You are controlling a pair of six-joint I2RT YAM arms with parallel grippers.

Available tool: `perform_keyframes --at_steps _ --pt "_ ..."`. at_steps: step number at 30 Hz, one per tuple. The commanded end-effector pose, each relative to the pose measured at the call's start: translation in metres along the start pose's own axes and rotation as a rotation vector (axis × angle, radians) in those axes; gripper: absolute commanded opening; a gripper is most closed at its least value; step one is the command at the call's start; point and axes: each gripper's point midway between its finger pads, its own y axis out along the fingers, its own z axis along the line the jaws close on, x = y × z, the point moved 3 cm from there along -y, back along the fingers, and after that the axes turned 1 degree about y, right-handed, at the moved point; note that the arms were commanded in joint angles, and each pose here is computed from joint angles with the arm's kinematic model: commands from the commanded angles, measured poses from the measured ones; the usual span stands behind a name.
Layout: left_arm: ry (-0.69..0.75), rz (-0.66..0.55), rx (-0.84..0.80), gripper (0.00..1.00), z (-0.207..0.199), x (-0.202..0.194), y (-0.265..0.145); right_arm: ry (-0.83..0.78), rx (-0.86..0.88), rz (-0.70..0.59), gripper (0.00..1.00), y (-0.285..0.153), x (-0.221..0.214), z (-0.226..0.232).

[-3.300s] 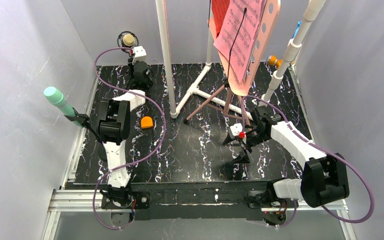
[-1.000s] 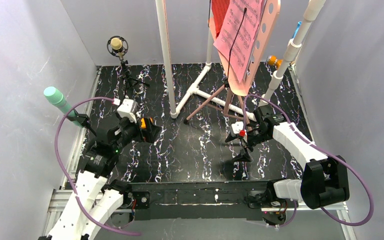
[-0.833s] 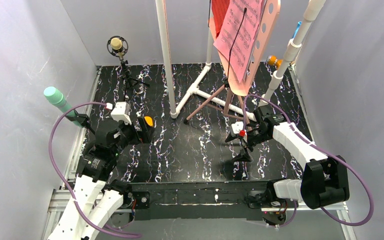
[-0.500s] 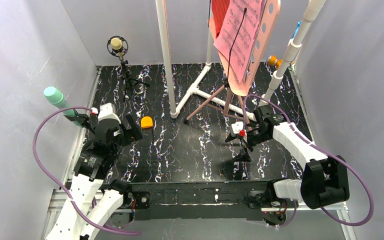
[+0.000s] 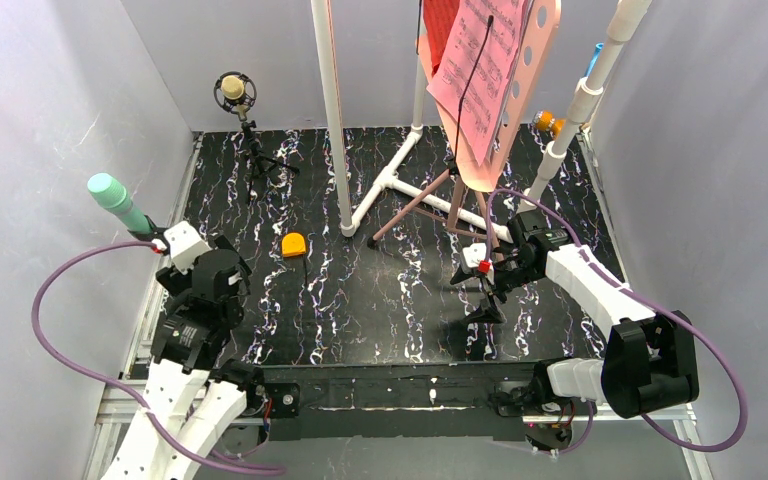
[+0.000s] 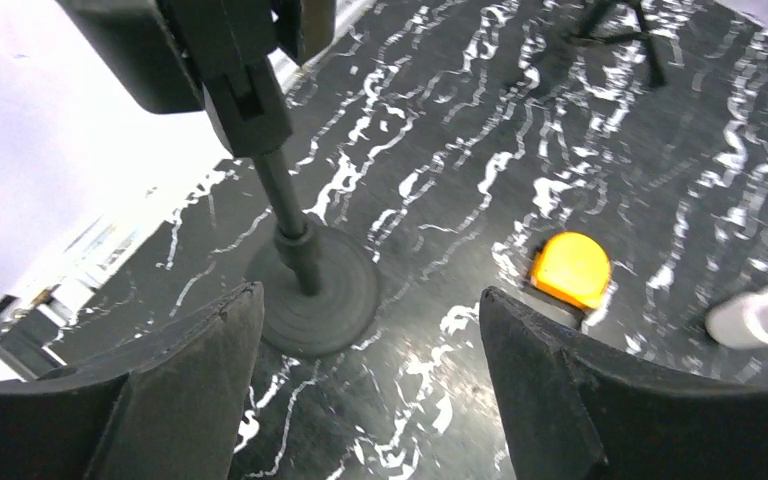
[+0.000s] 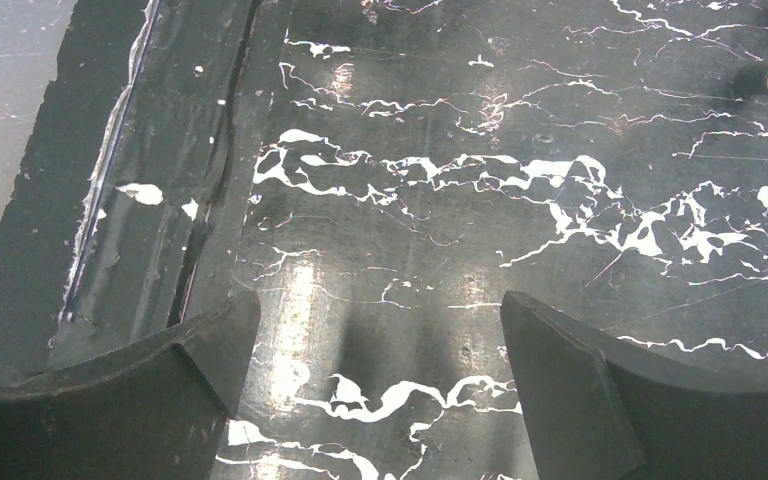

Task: Pack up the instrument practice props
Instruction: Pick up the microphone stand with the microphone from the center of the board.

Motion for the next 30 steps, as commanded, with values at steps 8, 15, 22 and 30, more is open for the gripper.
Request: perform_keyframes --at_steps 8,15,22,30 --pt "0.009 -0.131 0.347 0.7 0.024 0.014 0.042 0.006 0.001 -0.014 1.0 0.001 0.0 0.0" --pt "-0.011 -0.109 0.417 0.67 0.031 0.013 0.065 0.003 -0.001 -0.014 1.0 0.001 0.001 -0.001" --pt "-0.096 -0.038 0.418 0.47 0.039 0.0 0.085 0.001 -0.002 -0.014 1.0 0.0 0.001 0.0" --pt "-0.052 -0.07 0.341 0.04 0.034 0.003 0.087 0.002 -0.002 -0.013 1.0 0.0 0.001 0.0"
